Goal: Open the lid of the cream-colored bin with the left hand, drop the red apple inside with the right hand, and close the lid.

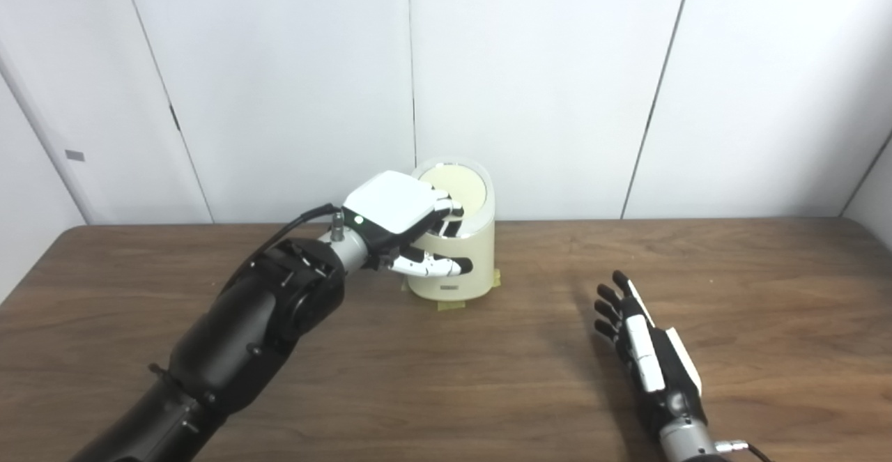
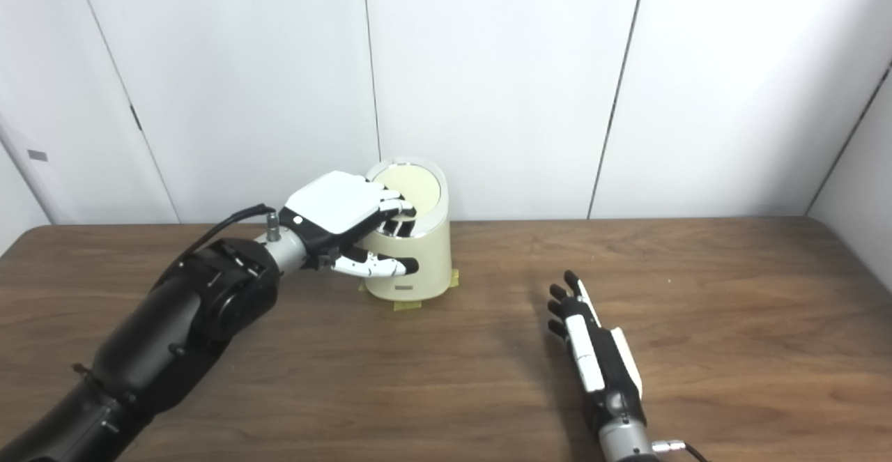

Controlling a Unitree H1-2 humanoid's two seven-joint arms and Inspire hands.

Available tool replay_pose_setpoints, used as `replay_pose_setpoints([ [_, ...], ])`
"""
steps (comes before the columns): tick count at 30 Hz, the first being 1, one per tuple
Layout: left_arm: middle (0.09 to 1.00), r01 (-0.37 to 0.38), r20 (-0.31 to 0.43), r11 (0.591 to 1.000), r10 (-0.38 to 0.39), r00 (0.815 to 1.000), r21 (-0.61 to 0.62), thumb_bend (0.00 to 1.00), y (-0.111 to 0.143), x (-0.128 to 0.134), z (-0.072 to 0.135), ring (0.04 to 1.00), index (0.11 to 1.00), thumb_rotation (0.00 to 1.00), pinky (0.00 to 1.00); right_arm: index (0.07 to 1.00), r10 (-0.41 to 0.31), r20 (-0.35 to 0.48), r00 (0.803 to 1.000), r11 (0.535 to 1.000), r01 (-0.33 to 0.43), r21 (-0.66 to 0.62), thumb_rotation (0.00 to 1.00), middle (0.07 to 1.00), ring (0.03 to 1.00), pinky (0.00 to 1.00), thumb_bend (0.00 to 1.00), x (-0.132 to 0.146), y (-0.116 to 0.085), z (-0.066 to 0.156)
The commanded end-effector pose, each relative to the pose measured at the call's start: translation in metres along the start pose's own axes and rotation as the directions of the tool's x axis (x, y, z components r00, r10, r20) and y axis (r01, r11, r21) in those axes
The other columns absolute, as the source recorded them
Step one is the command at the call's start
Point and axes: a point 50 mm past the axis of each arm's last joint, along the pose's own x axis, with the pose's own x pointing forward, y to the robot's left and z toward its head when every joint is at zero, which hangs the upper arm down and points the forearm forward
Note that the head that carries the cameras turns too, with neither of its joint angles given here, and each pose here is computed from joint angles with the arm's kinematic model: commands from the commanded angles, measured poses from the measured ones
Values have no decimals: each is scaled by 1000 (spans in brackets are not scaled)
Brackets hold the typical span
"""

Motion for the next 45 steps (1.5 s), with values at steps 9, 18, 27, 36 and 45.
replay_pose_setpoints([
  [9, 889, 132, 1, 991, -132, 991, 31, 579, -14, 9, -4, 912, 861, 958, 927, 974, 0, 92, 996, 1000, 1, -3, 1000, 918, 906, 871, 557, 7, 2, 22],
  [18, 884, 62, 1, 998, -62, 998, -21, 569, 5, -11, -8, 904, 850, 924, 901, 973, -2, 90, 996, 1000, 3, -9, 1000, 921, 905, 865, 547, 7, 4, 23],
  [27, 804, -321, -60, 940, 316, 947, -116, 507, 42, -55, -22, 807, 786, 605, 747, 975, 5, 84, 996, 1000, -2, -25, 1000, 924, 913, 862, 550, 10, 4, 22],
  [36, 843, -513, -239, 764, 453, 859, -391, 417, 22, -91, -27, 837, 815, 441, 743, 975, 6, 86, 996, 1000, -4, -27, 1000, 927, 911, 859, 548, 11, 6, 23],
  [45, 876, -506, -398, 596, 315, 862, -623, 363, -59, -117, -28, 852, 852, 355, 758, 980, 20, 89, 996, 1000, -19, -22, 999, 935, 919, 864, 540, 12, 5, 24],
])
